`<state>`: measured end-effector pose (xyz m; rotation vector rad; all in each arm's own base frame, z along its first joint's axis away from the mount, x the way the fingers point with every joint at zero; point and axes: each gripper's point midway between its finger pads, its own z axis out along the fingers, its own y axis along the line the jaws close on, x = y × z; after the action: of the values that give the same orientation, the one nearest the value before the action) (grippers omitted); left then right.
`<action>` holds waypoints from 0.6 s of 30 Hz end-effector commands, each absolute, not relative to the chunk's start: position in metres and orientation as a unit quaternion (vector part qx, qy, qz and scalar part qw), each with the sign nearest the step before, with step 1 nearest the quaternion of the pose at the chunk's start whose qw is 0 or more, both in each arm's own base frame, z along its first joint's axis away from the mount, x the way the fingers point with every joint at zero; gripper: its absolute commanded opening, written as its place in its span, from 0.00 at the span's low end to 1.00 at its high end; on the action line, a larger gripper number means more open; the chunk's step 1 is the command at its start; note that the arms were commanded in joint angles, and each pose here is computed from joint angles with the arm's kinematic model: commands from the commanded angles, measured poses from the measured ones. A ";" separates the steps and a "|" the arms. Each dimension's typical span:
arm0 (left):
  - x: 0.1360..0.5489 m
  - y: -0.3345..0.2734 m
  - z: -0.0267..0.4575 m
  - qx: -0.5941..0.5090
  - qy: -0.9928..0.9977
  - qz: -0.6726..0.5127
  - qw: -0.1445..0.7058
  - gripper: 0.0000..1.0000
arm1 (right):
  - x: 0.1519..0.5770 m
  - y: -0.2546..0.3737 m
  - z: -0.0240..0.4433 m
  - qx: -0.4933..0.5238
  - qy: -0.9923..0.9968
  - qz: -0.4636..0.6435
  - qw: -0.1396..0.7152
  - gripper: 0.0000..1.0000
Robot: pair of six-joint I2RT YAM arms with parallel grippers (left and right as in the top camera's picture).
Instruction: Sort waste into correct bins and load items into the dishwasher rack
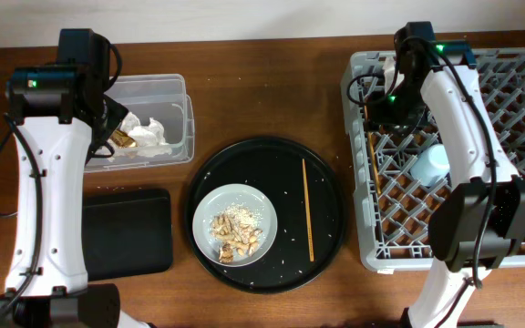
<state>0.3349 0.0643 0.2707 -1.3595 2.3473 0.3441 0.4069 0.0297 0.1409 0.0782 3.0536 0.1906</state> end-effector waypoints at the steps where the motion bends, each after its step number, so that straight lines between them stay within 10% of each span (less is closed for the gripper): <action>1: 0.332 0.070 0.278 -0.496 0.833 0.125 0.214 0.99 | 0.392 0.063 0.156 0.005 0.993 0.111 0.032 0.52; 8: 0.332 0.070 0.278 -0.496 0.833 0.125 0.214 0.99 | 0.357 0.129 0.164 -0.056 0.994 0.092 0.009 0.55; 10: 0.332 0.070 0.278 -0.495 0.833 0.125 0.214 0.99 | 0.350 0.137 0.153 -0.054 0.997 0.061 0.001 0.78; 14: 0.332 0.070 0.278 -0.495 0.833 0.124 0.214 0.99 | 0.337 0.154 0.119 -0.043 0.999 0.029 -0.012 0.82; 18: 0.332 0.070 0.278 -0.495 0.833 0.125 0.214 0.99 | 0.324 0.164 0.076 -0.029 0.999 0.028 -0.023 0.44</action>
<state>0.3346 0.0655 0.2706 -1.3642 2.3455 0.3444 0.3364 0.1668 0.0970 -0.1822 3.1543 0.1468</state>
